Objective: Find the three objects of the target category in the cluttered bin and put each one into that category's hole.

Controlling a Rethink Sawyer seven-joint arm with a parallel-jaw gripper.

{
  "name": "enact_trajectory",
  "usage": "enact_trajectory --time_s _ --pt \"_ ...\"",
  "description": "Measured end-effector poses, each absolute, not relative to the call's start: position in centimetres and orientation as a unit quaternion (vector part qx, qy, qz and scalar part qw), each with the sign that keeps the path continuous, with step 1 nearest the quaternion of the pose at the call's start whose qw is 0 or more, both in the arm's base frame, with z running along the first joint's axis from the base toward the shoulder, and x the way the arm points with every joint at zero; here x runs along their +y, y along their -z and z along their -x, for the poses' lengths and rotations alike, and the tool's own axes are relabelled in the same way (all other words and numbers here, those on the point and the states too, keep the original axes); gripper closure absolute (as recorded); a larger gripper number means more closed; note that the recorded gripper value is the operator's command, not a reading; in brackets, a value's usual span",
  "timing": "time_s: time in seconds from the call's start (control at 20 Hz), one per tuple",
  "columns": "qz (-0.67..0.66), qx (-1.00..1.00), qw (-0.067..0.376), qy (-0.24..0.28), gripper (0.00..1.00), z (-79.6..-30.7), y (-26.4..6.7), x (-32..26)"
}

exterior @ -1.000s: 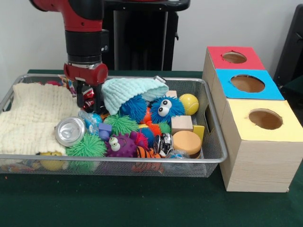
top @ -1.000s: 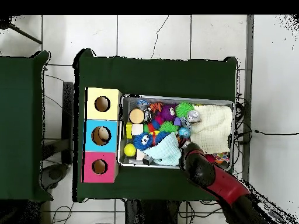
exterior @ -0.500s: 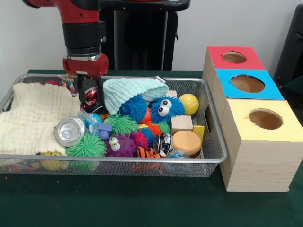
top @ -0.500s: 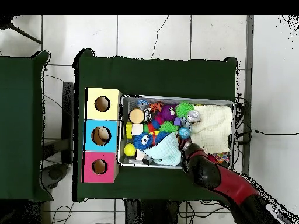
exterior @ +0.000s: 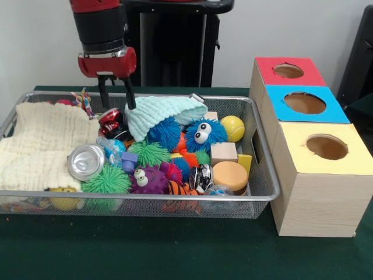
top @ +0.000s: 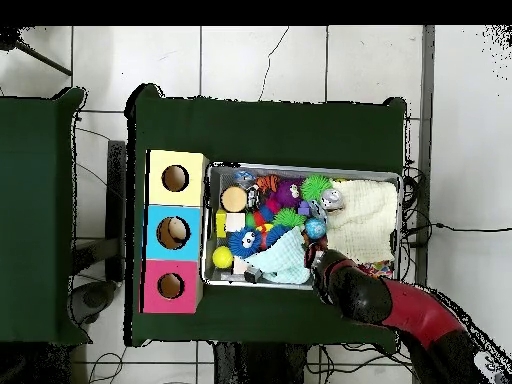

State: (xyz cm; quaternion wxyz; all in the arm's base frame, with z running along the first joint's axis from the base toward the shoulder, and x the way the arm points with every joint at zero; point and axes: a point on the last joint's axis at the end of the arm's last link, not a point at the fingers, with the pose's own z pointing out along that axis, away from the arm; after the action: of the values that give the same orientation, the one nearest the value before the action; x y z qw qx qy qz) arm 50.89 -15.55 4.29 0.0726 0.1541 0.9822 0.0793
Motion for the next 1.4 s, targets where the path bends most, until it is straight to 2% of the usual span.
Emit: enact_trajectory --time_s 0.7,1.0,1.4 --pt "-0.059 0.991 0.109 -0.056 0.0 -52.8 -4.8 -14.6" --pt "0.022 0.99 0.134 -0.028 0.0 -53.2 -4.4 -14.7" --pt "0.099 0.982 0.161 -0.022 0.0 -53.9 -4.3 -13.3"
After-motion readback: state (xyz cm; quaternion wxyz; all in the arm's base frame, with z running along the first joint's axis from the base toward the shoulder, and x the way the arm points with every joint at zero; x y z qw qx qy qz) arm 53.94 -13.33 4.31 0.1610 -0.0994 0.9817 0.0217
